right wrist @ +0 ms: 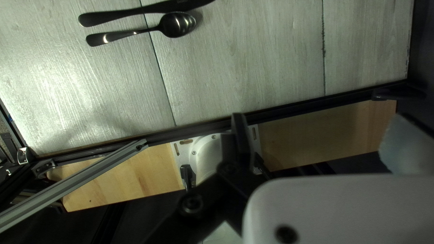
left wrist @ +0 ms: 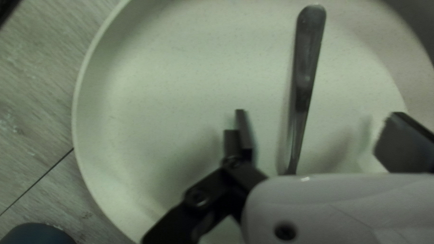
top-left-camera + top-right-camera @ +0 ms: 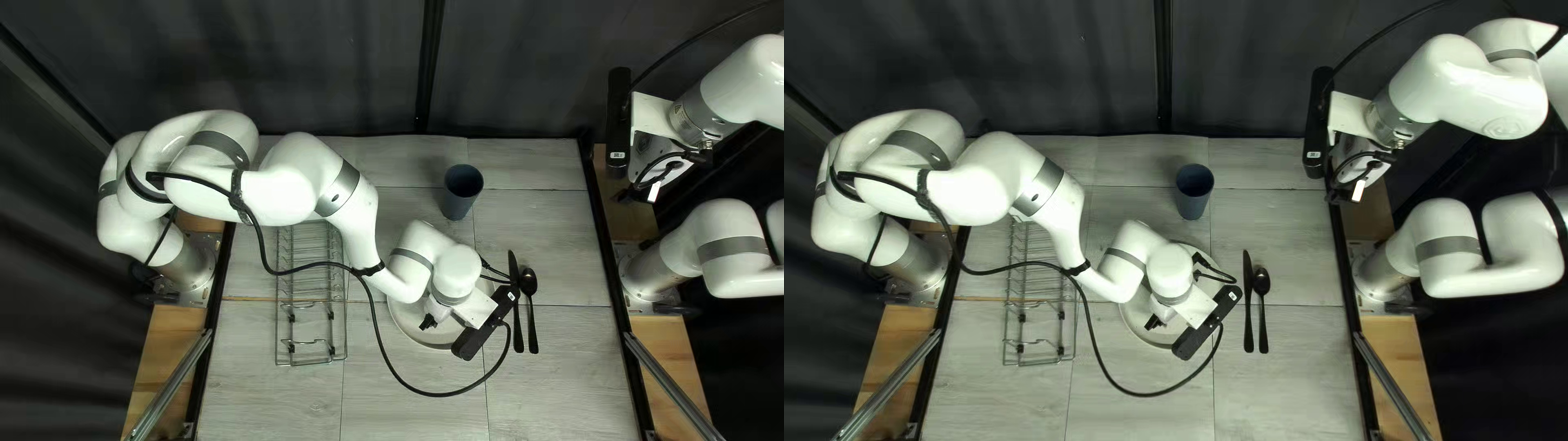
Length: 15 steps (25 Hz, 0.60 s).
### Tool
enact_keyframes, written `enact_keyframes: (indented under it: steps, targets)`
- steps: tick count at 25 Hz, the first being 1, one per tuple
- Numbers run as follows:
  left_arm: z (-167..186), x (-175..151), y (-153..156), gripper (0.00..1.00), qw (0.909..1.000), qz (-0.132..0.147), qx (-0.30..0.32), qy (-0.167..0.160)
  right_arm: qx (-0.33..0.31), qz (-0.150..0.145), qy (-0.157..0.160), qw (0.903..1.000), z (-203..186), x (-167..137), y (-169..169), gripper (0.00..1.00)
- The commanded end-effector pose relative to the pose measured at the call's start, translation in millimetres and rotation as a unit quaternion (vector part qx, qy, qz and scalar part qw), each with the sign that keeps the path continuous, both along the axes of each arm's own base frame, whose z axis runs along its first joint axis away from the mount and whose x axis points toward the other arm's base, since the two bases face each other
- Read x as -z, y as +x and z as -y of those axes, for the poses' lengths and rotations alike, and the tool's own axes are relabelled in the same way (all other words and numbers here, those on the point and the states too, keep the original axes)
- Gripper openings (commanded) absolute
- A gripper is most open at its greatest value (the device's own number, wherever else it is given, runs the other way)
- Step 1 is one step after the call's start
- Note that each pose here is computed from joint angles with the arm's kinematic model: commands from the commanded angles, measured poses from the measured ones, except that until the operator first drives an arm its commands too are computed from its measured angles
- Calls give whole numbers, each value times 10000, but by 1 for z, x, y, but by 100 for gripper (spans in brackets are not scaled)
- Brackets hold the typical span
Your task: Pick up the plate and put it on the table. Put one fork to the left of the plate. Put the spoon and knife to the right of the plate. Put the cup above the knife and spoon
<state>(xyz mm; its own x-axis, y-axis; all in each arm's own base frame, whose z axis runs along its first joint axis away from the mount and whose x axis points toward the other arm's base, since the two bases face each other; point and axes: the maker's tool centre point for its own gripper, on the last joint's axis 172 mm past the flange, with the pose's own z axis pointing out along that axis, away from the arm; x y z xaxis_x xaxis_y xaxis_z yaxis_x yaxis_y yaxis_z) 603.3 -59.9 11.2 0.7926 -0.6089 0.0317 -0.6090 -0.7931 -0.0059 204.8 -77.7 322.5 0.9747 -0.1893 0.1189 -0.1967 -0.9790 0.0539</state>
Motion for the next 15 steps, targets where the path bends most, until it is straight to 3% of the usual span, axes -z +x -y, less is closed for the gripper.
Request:
enact_keyframes:
  steps: [1, 6, 14, 15]
  targets:
    - [0, -1, -3, 0, 10000, -9, -37, 49, 0, 0, 0, 10000, 0, 0, 0, 100]
    - [3, -12, -7, 0, 9998, -72, 31, 161, 0, 0, 0, 10000, 0, 0, 0, 100]
    - [25, -88, -38, 0, 9956, -240, 906, 50, 0, 0, 0, 10000, 0, 0, 0, 100]
    - [25, -91, -38, 50, 9957, -201, 906, 53, 0, 0, 0, 10000, 0, 0, 0, 100]
